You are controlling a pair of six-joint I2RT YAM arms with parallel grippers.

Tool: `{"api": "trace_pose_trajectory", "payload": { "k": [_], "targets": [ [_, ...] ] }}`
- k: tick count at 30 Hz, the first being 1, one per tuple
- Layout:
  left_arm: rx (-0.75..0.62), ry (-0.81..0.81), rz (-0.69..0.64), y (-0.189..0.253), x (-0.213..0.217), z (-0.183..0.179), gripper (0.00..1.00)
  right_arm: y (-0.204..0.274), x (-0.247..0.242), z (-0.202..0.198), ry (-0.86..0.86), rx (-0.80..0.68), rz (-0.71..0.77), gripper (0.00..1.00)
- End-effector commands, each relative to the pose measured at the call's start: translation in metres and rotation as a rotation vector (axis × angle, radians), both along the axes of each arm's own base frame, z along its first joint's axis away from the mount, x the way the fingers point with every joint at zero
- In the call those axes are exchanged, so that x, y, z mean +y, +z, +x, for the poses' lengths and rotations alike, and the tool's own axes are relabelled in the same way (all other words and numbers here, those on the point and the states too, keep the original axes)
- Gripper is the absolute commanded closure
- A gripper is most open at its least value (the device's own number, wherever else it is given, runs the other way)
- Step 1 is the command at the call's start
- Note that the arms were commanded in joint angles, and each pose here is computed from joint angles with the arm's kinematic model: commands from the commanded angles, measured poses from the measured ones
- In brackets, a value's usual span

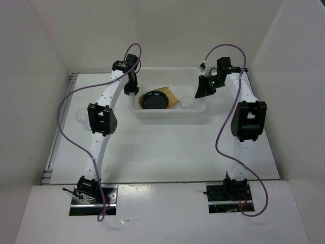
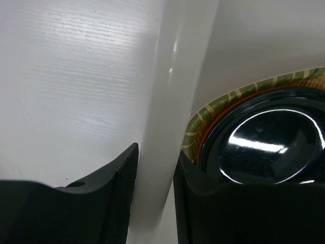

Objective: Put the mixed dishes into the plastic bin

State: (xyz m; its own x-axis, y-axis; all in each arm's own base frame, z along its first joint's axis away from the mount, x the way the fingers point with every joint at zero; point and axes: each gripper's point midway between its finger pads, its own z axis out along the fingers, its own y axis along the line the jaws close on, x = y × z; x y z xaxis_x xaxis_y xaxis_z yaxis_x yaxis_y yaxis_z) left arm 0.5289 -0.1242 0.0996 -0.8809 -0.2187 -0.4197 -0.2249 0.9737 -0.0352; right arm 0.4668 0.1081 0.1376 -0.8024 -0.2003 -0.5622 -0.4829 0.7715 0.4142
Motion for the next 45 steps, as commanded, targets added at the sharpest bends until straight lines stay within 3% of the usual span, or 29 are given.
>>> {"api": "trace_pose_trajectory", "payload": {
  "k": [1, 2, 3, 4, 5, 6, 9, 14, 19, 29, 45],
  "targets": [
    [0.071, 0.03, 0.069, -0.011, 0.012, -0.024, 0.75, -0.023, -0.015, -0.012, -0.005, 0.048, -0.07, 0.7],
    [0.074, 0.043, 0.065, -0.015, 0.013, -0.027, 0.77, -0.022, -0.015, -0.019, -0.005, 0.054, -0.07, 0.7],
    [-0.025, 0.039, 0.022, 0.009, 0.008, -0.019, 0.78, -0.026, -0.015, -0.021, 0.004, 0.059, -0.074, 0.7],
    [0.071, 0.054, 0.026, -0.026, 0.016, -0.046, 0.79, -0.024, -0.016, -0.024, 0.012, 0.051, -0.077, 0.7],
    [0.071, 0.079, -0.003, -0.03, 0.018, -0.054, 0.79, -0.031, -0.016, -0.03, 0.013, 0.074, -0.078, 0.7],
    [0.006, 0.086, -0.053, -0.012, 0.017, -0.053, 0.79, -0.028, -0.016, -0.032, 0.02, 0.064, -0.081, 0.7],
    [0.061, 0.085, -0.047, -0.027, 0.022, -0.085, 0.8, -0.023, -0.017, -0.039, 0.031, 0.061, -0.085, 0.71],
    [0.066, 0.059, -0.023, -0.022, 0.022, -0.109, 0.8, -0.008, -0.021, -0.049, 0.035, 0.037, -0.091, 0.71],
    [0.055, 0.057, -0.03, -0.016, 0.019, -0.116, 0.8, -0.002, -0.025, -0.077, 0.074, 0.054, -0.117, 0.73],
    [0.034, 0.051, -0.023, 0.001, 0.023, -0.122, 0.8, -0.051, -0.016, -0.147, 0.208, 0.212, -0.288, 0.88],
    [0.028, 0.088, -0.041, 0.001, 0.052, -0.129, 0.8, -0.022, 0.04, -0.192, 0.394, 0.2, -0.254, 0.96]
  ]
}}
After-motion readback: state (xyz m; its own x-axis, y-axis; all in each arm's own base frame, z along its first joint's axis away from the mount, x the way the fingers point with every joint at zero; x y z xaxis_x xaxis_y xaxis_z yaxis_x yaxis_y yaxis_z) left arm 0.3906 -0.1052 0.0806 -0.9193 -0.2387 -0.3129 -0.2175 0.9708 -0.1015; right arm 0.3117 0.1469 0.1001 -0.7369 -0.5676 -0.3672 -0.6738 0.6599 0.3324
